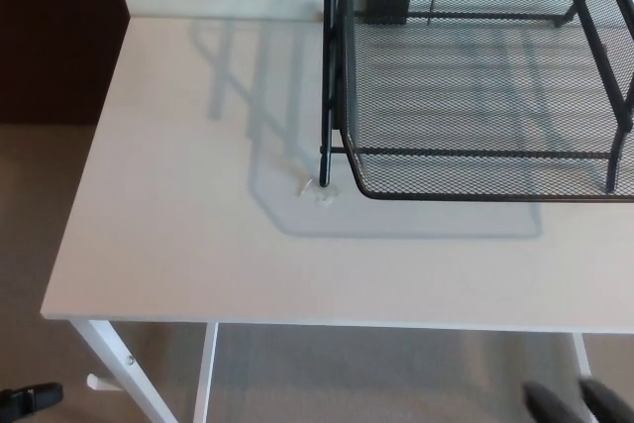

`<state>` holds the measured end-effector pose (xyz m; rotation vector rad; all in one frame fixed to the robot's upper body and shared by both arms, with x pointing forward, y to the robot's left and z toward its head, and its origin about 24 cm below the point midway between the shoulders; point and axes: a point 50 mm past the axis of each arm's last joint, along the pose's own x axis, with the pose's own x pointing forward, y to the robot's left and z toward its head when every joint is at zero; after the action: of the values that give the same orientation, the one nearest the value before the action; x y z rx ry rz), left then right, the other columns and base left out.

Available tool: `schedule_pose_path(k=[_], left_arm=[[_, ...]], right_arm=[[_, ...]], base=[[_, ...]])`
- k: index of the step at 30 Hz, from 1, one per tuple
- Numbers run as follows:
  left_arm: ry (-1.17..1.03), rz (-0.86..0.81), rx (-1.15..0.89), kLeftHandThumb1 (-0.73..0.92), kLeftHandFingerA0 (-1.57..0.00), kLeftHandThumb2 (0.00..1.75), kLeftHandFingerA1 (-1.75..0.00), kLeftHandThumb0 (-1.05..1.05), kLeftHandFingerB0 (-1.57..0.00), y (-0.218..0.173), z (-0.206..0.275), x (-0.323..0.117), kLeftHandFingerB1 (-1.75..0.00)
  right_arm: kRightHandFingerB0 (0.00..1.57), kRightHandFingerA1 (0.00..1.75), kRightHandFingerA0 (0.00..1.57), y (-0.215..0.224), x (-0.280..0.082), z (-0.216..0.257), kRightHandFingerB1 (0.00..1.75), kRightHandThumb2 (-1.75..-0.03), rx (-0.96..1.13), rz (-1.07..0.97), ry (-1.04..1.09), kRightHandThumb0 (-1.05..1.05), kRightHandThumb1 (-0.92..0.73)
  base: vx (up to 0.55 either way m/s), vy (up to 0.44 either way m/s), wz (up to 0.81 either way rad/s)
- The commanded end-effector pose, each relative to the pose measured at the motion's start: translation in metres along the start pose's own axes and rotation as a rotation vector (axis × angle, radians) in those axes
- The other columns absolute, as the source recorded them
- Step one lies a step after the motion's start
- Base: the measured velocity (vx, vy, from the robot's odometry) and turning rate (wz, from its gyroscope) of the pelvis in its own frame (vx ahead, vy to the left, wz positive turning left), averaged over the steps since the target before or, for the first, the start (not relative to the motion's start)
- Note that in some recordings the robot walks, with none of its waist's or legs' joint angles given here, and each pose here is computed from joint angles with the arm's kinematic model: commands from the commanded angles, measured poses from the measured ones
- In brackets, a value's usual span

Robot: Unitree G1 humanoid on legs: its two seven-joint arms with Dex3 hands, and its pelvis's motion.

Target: The robot walk towards a table in front and then pushes a layer of a file tray back to its original position using its right hand

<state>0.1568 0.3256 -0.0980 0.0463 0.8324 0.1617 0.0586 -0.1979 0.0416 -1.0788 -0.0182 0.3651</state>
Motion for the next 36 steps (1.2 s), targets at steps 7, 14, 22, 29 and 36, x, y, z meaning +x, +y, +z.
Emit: schedule_pose_path(k=[7, 14, 22, 29, 36], left_arm=[[0.038, 0.029, 0.003, 0.19, -0.72, 0.94, -0.84, 0.13, -0.39, 0.010, -0.012, -0.007, -0.68], [0.064, 0.028, 0.007, 0.18, -0.73, 0.93, -0.86, 0.15, -0.39, 0.008, -0.021, -0.009, -0.67], [0.059, 0.011, 0.015, 0.16, -0.71, 0.90, -0.84, 0.14, -0.41, 0.009, -0.021, -0.010, -0.68], [0.073, -0.001, 0.010, 0.18, -0.75, 0.92, -0.88, 0.16, -0.41, 0.007, -0.023, -0.010, -0.68], [0.078, -0.034, 0.035, 0.15, -0.74, 0.91, -0.87, 0.17, -0.41, 0.006, -0.022, -0.009, -0.69]], right_arm=[[0.00, 0.16, 0.00, 0.038, -0.008, -0.096, 0.03, -0.77, 0.558, 0.032, 0.499, -0.67, -0.47], [0.00, 0.12, 0.00, 0.038, 0.011, -0.120, 0.00, -0.79, 0.561, 0.041, 0.565, -0.73, -0.50], [0.00, 0.22, 0.02, 0.046, 0.020, -0.135, 0.02, -0.81, 0.569, 0.075, 0.575, -0.75, -0.49], [0.00, 0.20, 0.02, 0.045, 0.018, -0.137, 0.04, -0.80, 0.579, 0.076, 0.589, -0.72, -0.48], [0.00, 0.23, 0.05, 0.043, 0.021, -0.137, 0.07, -0.80, 0.564, 0.078, 0.571, -0.68, -0.47]], base=[[0.00, 0.000, 0.00], [0.00, 0.000, 0.00], [0.00, 0.000, 0.00], [0.00, 0.000, 0.00], [0.00, 0.000, 0.00]])
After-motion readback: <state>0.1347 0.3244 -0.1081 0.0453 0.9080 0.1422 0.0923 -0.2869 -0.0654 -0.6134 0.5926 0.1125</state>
